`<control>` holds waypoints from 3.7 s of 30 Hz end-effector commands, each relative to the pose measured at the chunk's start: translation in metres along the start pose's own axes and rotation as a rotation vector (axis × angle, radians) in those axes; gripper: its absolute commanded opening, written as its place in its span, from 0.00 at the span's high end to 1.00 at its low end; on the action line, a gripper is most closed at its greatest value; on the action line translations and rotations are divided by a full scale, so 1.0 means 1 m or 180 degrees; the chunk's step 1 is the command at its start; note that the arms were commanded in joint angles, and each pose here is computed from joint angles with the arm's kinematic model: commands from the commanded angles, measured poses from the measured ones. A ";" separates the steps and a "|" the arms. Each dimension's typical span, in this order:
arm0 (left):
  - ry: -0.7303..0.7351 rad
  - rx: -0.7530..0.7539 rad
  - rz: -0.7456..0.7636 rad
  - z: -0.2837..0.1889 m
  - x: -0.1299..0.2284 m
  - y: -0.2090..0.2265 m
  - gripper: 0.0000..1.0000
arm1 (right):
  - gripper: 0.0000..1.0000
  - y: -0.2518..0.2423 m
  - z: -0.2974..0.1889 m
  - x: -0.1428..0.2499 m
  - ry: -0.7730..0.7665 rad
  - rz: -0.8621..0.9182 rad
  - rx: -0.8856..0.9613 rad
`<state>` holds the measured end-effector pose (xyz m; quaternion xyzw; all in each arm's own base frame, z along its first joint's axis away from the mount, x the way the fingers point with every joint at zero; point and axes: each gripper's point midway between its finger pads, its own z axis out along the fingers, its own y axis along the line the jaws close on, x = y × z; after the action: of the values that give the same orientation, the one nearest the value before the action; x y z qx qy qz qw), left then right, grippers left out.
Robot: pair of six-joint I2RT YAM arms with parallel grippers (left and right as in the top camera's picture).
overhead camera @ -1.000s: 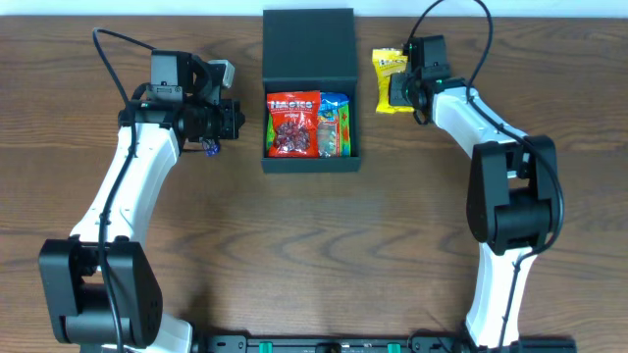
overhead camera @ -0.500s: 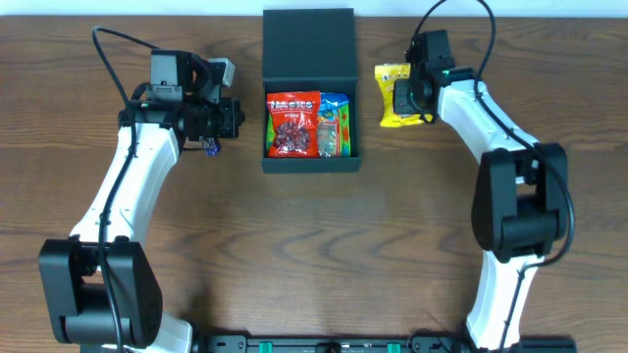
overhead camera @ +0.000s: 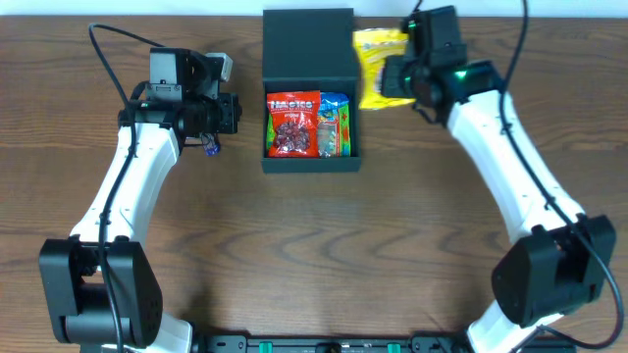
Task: Pack container
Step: 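Lift the yellow bag and carry it over the box with right gripper, then lower the yellow bag into the box beside the red bag and release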
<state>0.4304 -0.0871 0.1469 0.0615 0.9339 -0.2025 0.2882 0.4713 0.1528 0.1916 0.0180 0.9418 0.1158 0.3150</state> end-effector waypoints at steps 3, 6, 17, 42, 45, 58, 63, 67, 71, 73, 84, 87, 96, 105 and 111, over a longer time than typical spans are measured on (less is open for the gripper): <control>-0.0102 -0.0062 0.0050 -0.008 -0.008 0.002 0.94 | 0.99 0.042 0.015 0.031 0.0207 0.0268 -0.0150; -0.0101 -0.0062 0.0049 -0.008 -0.008 0.002 0.71 | 0.99 0.052 0.024 0.045 0.0275 0.0267 -0.0083; -0.0098 -0.0062 0.0047 -0.008 -0.007 0.002 0.44 | 0.99 0.060 0.077 0.092 0.0587 0.0202 0.0160; -0.0099 -0.0062 0.0048 -0.008 -0.007 0.002 0.44 | 0.99 0.036 0.117 0.146 0.0977 0.0338 0.0677; -0.0099 -0.0062 0.0048 -0.008 -0.007 0.002 0.44 | 0.99 0.031 0.122 0.154 0.1047 0.0320 0.0742; -0.0099 -0.0061 0.0048 -0.008 -0.007 0.002 0.44 | 0.99 0.043 0.127 0.162 0.1241 0.0358 0.0492; -0.0099 -0.0061 0.0048 -0.008 -0.007 0.002 0.44 | 0.99 0.041 0.126 0.170 0.1330 0.0457 0.0531; -0.0099 -0.0061 0.0048 -0.008 -0.007 0.002 0.44 | 0.99 0.040 0.126 0.172 0.1340 0.0458 0.0537; -0.0099 -0.0061 0.0048 -0.008 -0.007 0.002 0.44 | 0.92 0.040 0.126 0.170 0.1329 0.0457 0.0528; -0.0099 -0.0061 0.0048 -0.008 -0.007 0.002 0.44 | 0.71 0.044 0.123 0.167 0.1332 0.0469 0.0471; -0.0099 -0.0061 0.0048 -0.008 -0.007 0.002 0.44 | 0.46 0.076 0.061 0.091 0.0701 0.0289 0.0009; -0.0099 -0.0061 0.0048 -0.008 -0.007 0.002 0.44 | 0.47 0.082 0.047 0.077 0.0554 0.0240 -0.0092; -0.0099 -0.0061 0.0047 -0.008 -0.007 0.002 0.44 | 0.99 0.075 0.060 0.056 0.0199 0.0098 0.0083; -0.0099 -0.0061 0.0048 -0.008 -0.007 0.002 0.44 | 0.98 0.061 0.114 0.086 0.0412 -0.0016 0.0268; -0.0099 -0.0062 0.0048 -0.008 -0.007 0.002 0.44 | 0.99 0.053 0.128 0.092 0.0417 -0.0029 0.0374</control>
<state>0.4325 -0.0850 0.1474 0.0617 0.9339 -0.1954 0.2930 0.4676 0.2490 0.0582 0.0248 0.9652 0.0843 0.2464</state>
